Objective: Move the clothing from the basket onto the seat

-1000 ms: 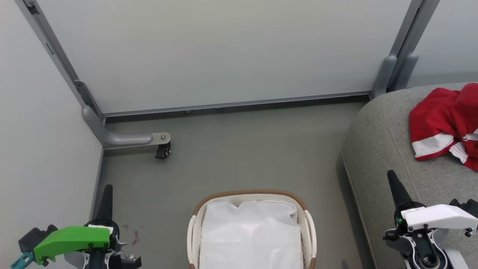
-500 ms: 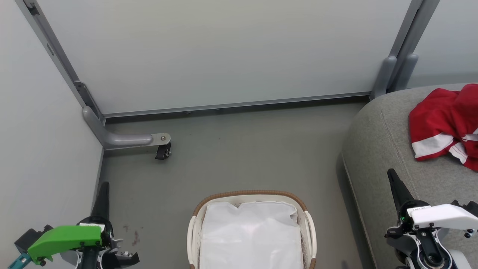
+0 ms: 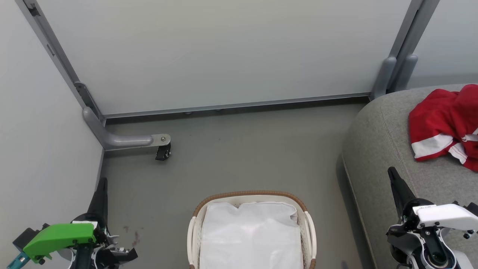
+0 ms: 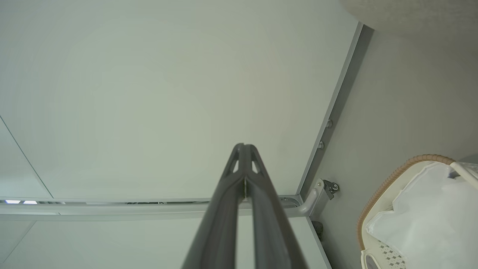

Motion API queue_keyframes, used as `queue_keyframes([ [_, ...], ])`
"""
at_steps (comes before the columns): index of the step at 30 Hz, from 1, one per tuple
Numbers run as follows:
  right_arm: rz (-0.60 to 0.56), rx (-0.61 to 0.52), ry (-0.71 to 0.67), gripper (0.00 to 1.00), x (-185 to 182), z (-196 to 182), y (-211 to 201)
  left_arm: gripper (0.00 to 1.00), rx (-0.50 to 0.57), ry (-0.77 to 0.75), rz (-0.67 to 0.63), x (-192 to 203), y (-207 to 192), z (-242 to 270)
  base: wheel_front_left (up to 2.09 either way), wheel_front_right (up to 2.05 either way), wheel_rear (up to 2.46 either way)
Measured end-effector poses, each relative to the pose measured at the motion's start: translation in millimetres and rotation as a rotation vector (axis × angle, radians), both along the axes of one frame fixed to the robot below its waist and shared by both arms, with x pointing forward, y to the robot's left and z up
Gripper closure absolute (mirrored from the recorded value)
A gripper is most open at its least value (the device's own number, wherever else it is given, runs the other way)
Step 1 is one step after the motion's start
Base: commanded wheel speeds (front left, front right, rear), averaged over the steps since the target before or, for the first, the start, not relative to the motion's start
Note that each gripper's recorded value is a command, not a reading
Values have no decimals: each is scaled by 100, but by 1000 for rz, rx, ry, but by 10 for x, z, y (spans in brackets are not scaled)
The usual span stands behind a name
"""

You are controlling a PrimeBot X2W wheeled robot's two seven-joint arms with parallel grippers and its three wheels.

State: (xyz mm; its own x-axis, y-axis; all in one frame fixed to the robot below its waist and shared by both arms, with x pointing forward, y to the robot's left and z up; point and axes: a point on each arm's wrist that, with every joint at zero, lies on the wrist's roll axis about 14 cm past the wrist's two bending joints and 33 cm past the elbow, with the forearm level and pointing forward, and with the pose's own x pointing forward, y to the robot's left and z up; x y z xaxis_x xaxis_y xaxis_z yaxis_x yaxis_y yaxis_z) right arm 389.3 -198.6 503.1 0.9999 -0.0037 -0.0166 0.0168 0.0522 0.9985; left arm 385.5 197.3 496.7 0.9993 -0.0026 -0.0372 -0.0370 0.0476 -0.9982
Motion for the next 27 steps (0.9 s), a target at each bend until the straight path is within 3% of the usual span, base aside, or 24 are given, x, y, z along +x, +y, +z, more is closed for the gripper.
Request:
queue_keyframes([
  [9, 6, 57, -13, 100, -1, 31, 2, 100, -52, -23, 5, 20, 23, 67, 0, 0, 0],
  [27, 6, 58, -14, 100, 0, 34, 0, 100, -52, -25, 4, 21, 23, 72, 0, 0, 0],
])
